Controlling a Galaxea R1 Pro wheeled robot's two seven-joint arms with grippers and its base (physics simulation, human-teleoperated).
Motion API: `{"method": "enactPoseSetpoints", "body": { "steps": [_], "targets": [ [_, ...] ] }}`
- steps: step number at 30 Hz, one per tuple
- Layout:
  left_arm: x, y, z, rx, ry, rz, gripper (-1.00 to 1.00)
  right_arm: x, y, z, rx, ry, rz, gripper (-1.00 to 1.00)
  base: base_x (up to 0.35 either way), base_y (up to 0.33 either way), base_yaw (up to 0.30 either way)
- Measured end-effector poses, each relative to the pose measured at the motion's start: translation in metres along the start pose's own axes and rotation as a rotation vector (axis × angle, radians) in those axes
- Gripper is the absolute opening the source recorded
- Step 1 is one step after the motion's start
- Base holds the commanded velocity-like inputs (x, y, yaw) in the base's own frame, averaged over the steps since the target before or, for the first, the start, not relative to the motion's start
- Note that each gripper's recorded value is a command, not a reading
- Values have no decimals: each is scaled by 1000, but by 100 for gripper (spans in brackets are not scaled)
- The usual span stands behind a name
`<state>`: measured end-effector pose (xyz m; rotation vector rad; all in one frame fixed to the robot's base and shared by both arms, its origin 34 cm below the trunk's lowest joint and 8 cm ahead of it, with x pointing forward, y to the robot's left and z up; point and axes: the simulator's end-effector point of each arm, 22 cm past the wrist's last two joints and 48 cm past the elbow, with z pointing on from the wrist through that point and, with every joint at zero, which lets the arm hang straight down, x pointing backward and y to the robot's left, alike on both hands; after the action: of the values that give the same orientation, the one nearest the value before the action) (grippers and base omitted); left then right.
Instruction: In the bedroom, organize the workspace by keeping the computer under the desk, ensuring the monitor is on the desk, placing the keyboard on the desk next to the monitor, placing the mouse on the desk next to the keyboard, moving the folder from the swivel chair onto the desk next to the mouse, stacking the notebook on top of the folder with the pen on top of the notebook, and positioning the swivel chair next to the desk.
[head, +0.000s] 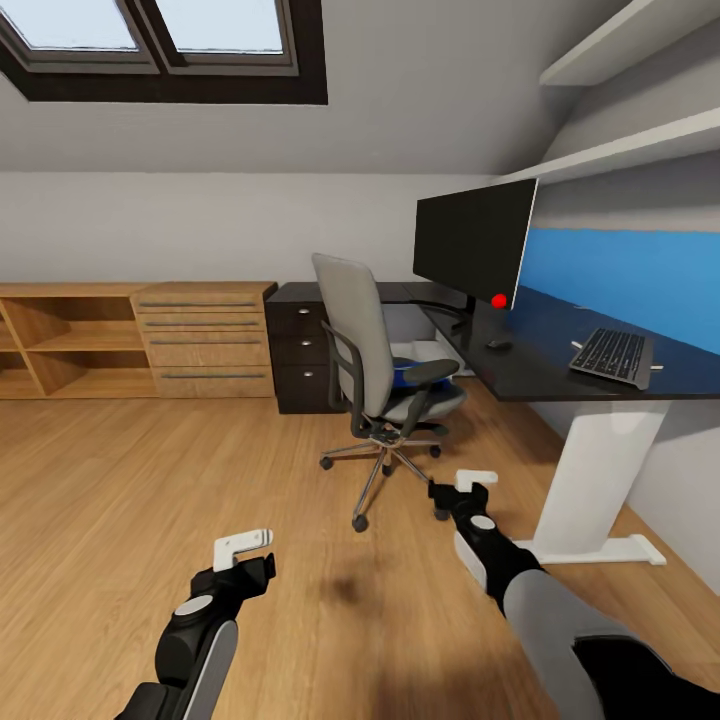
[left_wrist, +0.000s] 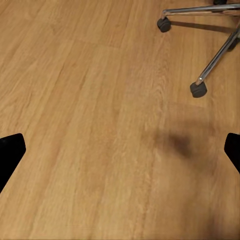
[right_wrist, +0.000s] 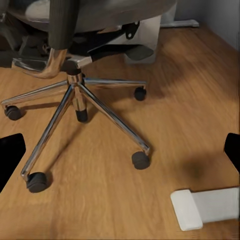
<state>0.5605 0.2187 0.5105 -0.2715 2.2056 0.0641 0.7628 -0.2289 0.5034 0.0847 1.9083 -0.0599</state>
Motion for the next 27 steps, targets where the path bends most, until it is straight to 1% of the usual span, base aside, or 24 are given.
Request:
{"method": "enactPoseSetpoints", "body": {
  "steps": [2,5,6,10,13,18,23,26,27],
  "targets": [
    [0,-1,0,2,-1,1,100,-5,-7,4,9,-20,2,100,0,0,0],
    [0,-1,0,2,-1,1,100,-7,-9,5,13,-28,3,100,36,0,0],
    [0,-1,0,2,-1,1,100,-12,-10,5,15,-47,5,100,144,0,0],
    [0,-1,0,2,-1,1,100,-20,-11,4,16,-86,11,100,204,0,0],
    [0,-1,0,2,0,2,100,-23,-11,4,17,-99,14,100,151,0,0],
    [1,-2,0,3,2,3,100,-26,-14,4,24,-114,27,100,51,0,0],
    [1,-2,0,4,4,5,100,-30,-25,4,49,-134,76,100,13,0,0],
    [1,-2,0,4,4,5,100,-32,-35,4,68,-143,102,100,32,0,0],
    [1,-2,0,4,4,5,100,-33,-42,4,80,-147,121,100,201,-5,0]
  ]
}}
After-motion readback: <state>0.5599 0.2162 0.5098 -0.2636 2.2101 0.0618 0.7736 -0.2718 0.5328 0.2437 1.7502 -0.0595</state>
